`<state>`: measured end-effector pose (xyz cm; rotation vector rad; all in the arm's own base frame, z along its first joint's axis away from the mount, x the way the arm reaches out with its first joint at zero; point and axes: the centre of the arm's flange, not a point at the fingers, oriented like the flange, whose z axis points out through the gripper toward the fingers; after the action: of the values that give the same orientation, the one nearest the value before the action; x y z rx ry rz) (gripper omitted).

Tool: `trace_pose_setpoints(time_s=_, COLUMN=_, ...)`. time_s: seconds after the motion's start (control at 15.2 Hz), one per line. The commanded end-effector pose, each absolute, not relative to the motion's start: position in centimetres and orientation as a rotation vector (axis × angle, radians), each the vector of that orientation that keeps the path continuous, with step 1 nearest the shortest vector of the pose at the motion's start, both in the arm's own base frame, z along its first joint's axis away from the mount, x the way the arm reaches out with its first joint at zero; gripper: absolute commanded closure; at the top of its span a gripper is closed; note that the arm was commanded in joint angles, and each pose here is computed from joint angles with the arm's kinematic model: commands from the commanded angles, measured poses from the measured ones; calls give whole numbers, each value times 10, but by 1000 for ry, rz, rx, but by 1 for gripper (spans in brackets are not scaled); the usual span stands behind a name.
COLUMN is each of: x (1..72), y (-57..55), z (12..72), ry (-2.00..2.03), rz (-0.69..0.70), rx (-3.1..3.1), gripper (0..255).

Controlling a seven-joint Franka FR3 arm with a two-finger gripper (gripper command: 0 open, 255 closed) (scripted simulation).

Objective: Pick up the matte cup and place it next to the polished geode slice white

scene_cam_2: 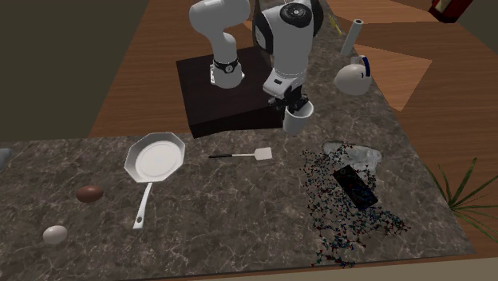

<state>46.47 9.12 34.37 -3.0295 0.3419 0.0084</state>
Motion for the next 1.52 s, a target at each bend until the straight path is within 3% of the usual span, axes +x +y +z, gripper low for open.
trace_pose_setpoints(time_s=0.0, x=466, y=118, z=343, ry=344, rz=8, rx=-3029, gripper=255)
trace_pose_setpoints(time_s=1.45, x=474, y=408, z=344, ry=344, rz=8, rx=-3029, gripper=255)
